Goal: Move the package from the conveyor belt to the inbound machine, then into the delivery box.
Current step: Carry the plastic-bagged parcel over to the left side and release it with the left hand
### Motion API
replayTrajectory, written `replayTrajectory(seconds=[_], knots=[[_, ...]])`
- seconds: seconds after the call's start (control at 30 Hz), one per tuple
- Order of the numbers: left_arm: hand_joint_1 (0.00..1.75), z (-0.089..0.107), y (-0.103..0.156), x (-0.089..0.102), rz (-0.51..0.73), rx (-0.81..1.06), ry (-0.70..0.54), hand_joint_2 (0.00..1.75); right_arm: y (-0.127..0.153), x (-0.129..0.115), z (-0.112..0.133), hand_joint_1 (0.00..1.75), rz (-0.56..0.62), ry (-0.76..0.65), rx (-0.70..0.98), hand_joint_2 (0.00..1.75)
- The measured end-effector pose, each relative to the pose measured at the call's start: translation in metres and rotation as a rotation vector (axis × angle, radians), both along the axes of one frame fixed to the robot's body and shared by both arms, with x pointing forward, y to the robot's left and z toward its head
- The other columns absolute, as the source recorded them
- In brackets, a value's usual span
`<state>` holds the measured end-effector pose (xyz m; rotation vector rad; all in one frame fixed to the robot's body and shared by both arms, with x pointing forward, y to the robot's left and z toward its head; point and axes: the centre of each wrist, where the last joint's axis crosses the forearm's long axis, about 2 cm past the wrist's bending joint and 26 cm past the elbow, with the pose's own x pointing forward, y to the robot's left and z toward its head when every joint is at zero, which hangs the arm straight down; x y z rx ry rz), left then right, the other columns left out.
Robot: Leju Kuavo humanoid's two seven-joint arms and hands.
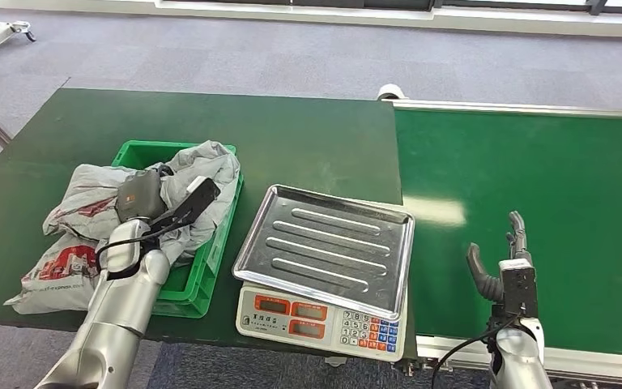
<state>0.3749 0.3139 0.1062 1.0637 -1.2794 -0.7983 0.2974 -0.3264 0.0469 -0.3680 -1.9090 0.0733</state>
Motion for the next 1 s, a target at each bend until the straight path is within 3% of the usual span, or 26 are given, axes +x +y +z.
replayTrajectory(seconds=[0.2, 0.33, 0.43, 0.7, 1.0], knots=[[0.00, -0.004, 0.002, -0.001, 0.023, -0.063, -0.141, 1.75, 0.001, -0.001, -0.001, 0.00, 0.000, 0.003, 0.000, 1.75], [0.00, -0.003, -0.003, -0.006, 0.014, -0.134, -0.360, 0.00, 0.001, -0.002, -0.002, 0.00, -0.013, 0.003, 0.001, 1.75], [0.00, 0.002, -0.011, -0.011, -0.013, -0.188, -0.508, 0.00, 0.002, -0.003, -0.002, 0.00, -0.022, 0.004, 0.004, 1.75], [0.00, 0.012, -0.034, -0.025, -0.091, -0.421, -0.733, 0.00, 0.003, -0.009, -0.007, 0.00, -0.044, 0.014, 0.021, 1.75], [0.00, 0.033, -0.066, -0.048, -0.267, -0.646, -0.802, 0.00, 0.003, -0.016, -0.010, 0.00, -0.060, 0.019, 0.032, 1.75]])
